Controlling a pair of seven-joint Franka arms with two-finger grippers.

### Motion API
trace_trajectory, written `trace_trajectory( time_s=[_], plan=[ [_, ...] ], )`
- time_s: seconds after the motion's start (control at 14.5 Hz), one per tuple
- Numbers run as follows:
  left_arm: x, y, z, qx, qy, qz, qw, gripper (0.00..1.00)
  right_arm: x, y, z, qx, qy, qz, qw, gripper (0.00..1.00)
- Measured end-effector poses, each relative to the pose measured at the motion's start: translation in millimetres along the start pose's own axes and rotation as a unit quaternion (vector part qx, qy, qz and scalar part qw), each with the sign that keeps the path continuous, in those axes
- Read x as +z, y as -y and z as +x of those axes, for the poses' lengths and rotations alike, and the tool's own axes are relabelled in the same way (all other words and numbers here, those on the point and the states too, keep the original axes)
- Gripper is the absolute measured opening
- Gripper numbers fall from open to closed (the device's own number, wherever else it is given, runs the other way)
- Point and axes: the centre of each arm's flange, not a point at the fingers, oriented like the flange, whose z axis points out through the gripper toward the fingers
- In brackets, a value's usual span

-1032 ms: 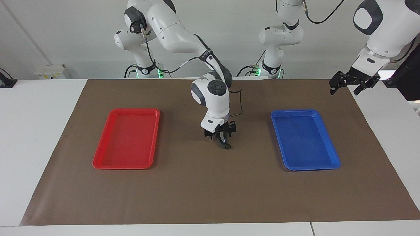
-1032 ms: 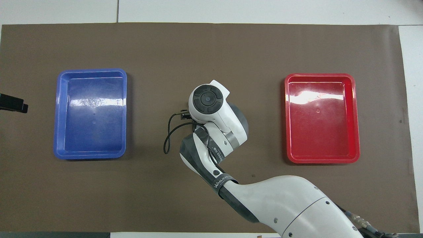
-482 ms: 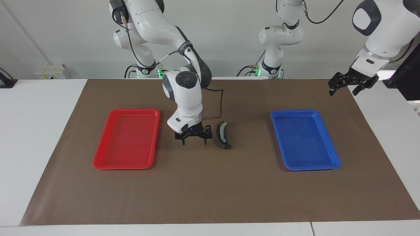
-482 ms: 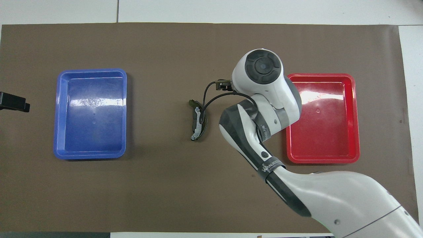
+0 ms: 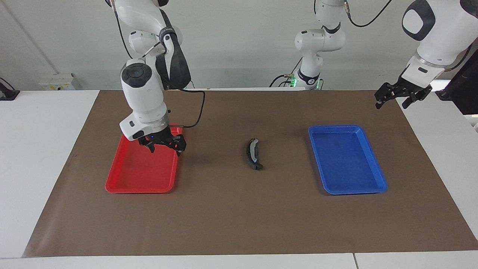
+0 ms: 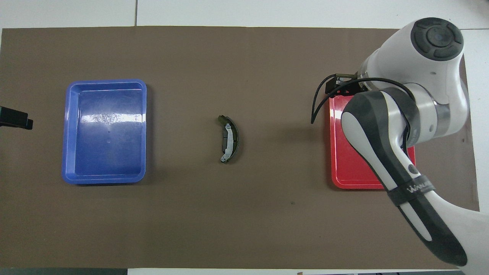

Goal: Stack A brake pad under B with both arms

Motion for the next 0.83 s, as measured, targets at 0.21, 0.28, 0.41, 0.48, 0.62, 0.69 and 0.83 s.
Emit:
trace_trajectory(
  time_s=[0.21, 0.28, 0.41, 0.48, 0.62, 0.69, 0.83],
  plan=[
    [0, 0, 0, 0.0, 0.0, 0.0, 1.0, 1.0, -35, -65, 0, 0.008, 0.01, -0.003, 1.0, 1.0],
    [0, 0, 0, 0.0, 0.0, 0.0, 1.0, 1.0, -50, -86, -3, 0.005, 0.009, -0.002, 1.0, 1.0],
    [0, 0, 0, 0.0, 0.0, 0.0, 1.0, 1.0, -80, -118, -15, -0.004, 0.008, -0.002, 1.0, 1.0],
    [0, 0, 0, 0.0, 0.0, 0.0, 1.0, 1.0, -94, -128, -24, -0.01, 0.011, -0.003, 1.0, 1.0],
    [0, 0, 0, 0.0, 0.0, 0.0, 1.0, 1.0, -121, -135, -44, -0.013, 0.023, -0.006, 1.0, 1.0],
    [0, 0, 0, 0.0, 0.0, 0.0, 1.0, 1.0, -133, -136, -51, -0.013, 0.03, -0.007, 0.999, 1.0],
    [0, 0, 0, 0.0, 0.0, 0.0, 1.0, 1.0, -148, -137, -54, -0.014, 0.03, -0.007, 0.999, 1.0]
  ],
)
